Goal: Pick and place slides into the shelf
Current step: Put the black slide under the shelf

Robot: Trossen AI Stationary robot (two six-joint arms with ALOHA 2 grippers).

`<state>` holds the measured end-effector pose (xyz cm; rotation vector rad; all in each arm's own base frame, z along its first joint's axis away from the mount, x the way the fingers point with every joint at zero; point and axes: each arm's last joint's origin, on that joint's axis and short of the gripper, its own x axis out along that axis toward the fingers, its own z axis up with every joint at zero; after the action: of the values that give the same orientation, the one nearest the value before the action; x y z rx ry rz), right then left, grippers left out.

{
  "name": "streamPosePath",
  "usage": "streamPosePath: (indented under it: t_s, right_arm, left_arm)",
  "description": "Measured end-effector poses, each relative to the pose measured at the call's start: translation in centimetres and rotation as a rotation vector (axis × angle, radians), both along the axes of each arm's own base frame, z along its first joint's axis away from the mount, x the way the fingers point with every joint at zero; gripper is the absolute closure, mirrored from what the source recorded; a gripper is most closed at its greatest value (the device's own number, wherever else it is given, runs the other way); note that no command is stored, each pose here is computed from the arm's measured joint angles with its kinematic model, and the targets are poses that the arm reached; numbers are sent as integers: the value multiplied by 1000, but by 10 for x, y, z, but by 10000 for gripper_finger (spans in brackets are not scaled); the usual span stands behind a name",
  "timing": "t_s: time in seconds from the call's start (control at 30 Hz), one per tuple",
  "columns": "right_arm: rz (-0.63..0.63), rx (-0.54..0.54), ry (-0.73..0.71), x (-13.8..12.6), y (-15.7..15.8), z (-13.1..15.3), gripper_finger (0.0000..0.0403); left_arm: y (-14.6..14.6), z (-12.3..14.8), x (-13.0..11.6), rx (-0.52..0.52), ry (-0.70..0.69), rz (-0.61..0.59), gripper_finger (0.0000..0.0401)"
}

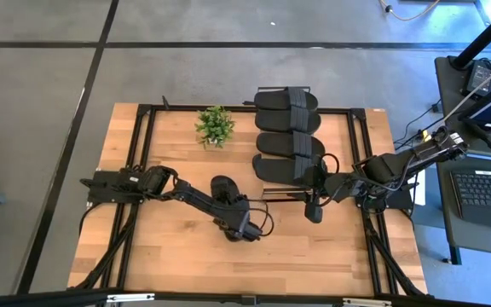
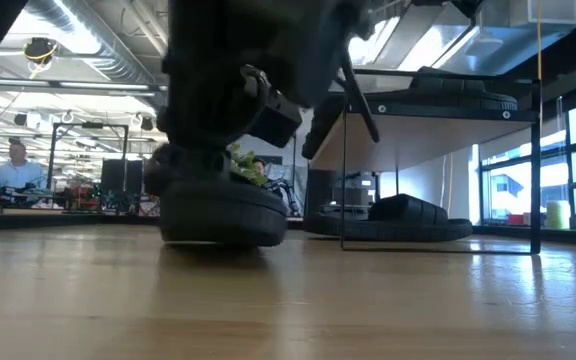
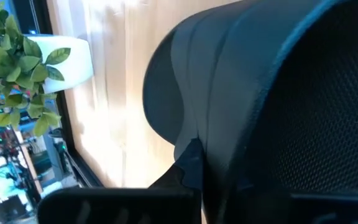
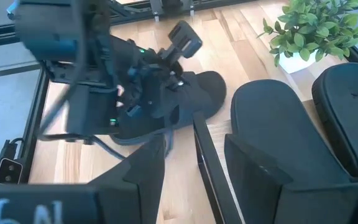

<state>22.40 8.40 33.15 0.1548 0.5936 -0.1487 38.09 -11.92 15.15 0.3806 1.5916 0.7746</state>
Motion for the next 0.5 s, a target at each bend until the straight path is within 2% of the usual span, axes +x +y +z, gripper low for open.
streamPosePath:
  t_s: [0.27, 0.5]
  right_arm:
    - [2, 1, -5, 0, 0, 0, 236]
    - [2, 1, -6, 0, 0, 0, 236]
  left_arm:
    - [-12, 28, -10, 9, -58, -54, 396]
    - [-16, 65, -21, 5, -162, -90, 397]
